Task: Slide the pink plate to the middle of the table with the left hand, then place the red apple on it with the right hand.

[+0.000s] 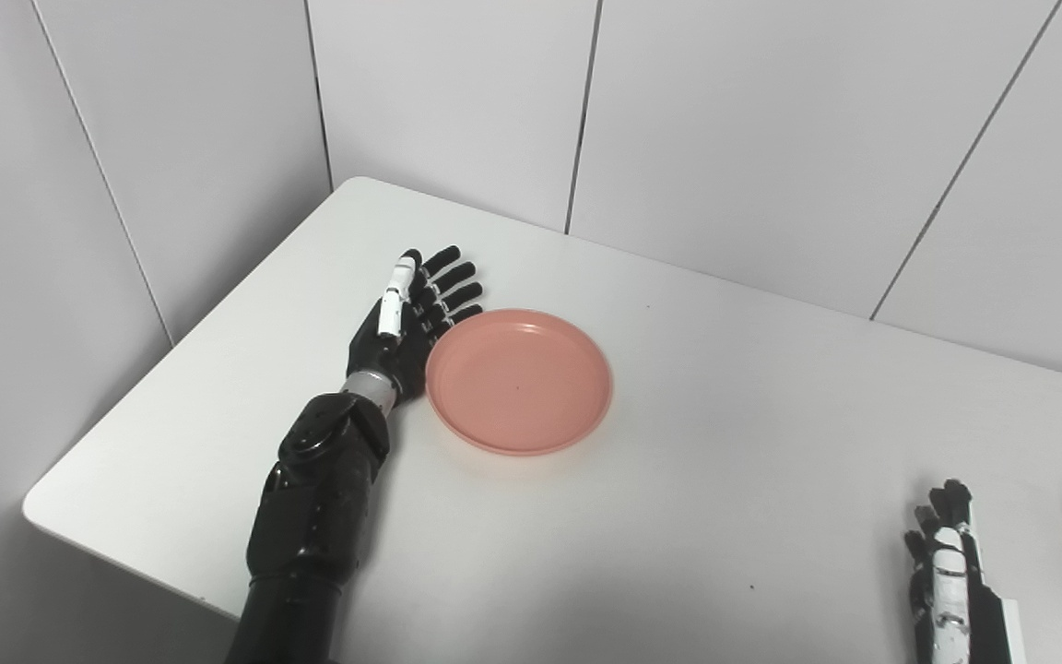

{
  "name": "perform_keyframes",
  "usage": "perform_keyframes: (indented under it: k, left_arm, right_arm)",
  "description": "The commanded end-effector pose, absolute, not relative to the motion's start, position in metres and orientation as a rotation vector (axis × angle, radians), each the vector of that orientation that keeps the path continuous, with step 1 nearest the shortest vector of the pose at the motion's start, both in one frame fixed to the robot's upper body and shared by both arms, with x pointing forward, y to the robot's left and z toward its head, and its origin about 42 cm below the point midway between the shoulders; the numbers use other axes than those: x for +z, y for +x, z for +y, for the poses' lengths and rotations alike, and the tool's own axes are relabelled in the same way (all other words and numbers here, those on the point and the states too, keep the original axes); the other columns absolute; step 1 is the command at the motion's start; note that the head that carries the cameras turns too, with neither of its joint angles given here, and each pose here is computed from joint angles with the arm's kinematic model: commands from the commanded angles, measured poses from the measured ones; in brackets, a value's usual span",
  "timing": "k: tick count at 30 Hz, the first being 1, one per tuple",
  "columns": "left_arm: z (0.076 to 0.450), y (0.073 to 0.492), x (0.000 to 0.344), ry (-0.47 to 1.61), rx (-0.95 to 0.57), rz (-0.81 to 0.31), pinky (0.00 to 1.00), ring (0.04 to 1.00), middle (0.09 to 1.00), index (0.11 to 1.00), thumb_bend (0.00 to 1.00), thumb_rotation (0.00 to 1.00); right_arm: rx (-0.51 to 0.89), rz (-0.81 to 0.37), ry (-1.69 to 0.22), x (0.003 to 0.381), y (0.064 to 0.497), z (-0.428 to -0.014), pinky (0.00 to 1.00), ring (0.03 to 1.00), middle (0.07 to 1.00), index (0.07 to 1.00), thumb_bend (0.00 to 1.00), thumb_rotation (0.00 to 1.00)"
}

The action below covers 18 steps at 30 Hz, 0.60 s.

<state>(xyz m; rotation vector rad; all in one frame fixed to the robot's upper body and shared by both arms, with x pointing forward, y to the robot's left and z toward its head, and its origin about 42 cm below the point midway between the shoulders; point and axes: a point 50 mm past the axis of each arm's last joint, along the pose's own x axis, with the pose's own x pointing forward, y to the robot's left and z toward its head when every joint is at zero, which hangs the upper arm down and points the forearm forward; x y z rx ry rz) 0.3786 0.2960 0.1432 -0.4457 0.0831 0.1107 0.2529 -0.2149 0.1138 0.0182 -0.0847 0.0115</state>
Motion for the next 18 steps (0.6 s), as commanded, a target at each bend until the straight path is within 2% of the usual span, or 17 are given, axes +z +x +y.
perform_keyframes:
  k: [1, 18]
  left_arm:
    - [0.292, 0.382, 0.157, -0.438, 0.091, 0.017, 0.78, 0.797, 0.810, 0.794, 0.31, 1.00]
    - [0.270, 0.378, 0.156, -0.466, 0.054, 0.009, 0.79, 0.800, 0.801, 0.783, 0.32, 1.00]
  right_arm:
    - [0.000, -0.082, 0.017, 0.107, 0.247, -0.214, 1.00, 1.000, 1.000, 1.000, 0.14, 1.00]
    - [-0.007, -0.073, 0.010, 0.108, 0.246, -0.210, 1.00, 1.000, 1.000, 1.000, 0.17, 1.00]
